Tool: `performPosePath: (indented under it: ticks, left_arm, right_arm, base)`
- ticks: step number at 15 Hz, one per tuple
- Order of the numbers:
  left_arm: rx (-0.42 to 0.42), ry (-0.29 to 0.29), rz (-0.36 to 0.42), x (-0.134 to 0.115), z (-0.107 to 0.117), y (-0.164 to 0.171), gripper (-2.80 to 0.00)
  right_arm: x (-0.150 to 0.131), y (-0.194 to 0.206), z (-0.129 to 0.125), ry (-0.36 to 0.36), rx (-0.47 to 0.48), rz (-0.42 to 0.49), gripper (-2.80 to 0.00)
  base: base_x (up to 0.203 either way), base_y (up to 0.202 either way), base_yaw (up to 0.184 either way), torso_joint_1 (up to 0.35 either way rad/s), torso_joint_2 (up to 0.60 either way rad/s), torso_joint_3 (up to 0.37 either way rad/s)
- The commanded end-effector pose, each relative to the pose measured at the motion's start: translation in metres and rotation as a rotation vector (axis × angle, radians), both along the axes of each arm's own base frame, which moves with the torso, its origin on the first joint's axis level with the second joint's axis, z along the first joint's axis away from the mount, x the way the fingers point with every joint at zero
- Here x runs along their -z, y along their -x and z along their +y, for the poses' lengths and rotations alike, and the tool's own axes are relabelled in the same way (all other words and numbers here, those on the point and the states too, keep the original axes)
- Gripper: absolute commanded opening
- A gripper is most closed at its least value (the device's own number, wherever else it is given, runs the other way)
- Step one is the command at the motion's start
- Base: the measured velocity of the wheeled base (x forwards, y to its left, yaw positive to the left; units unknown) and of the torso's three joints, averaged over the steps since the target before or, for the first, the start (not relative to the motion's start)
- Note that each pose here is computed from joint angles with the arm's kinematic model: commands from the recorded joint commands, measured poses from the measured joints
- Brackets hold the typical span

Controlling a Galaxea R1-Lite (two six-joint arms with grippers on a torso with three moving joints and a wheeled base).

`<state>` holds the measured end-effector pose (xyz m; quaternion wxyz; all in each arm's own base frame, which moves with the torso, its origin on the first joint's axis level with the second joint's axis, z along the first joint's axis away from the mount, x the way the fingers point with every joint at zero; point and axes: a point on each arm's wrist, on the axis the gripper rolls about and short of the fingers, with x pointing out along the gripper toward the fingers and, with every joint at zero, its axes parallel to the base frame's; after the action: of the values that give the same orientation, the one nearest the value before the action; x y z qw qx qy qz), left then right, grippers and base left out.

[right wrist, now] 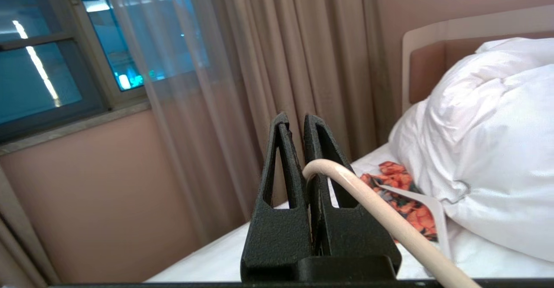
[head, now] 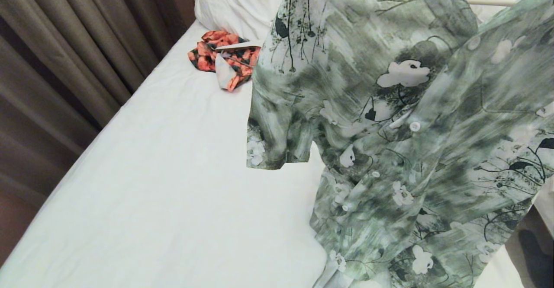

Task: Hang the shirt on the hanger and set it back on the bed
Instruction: Take the clothes hanger out of the clothes

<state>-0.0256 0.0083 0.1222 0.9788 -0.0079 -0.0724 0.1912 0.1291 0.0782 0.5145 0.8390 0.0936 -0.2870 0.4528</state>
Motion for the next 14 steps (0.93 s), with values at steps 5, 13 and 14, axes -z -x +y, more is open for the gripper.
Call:
performPosePath:
  ticks: [5,13,14]
  left_arm:
    - [0.24,-0.043,0.015,0.032,-0.005,-0.001,-2.8]
    - [0.352,-0.024,0.143,0.046,-0.008,-0.003,-2.8]
    - [0.354,-0.024,0.142,0.046,-0.008,-0.003,-2.8]
  right_arm:
    - [-0.001,0.001,-0.003,0.0,0.011,-0.005,-2.8]
    - [-0.001,0.001,-0.002,0.008,-0.002,-0.011,-2.8]
    - [-0.001,0.0,-0.002,0.008,-0.001,-0.011,-2.8]
  base:
    - [0.0,0.0,0.0,0.0,0.0,0.0]
    - [0.0,0.0,0.0,0.0,0.0,0.0]
    - [0.0,0.0,0.0,0.0,0.0,0.0]
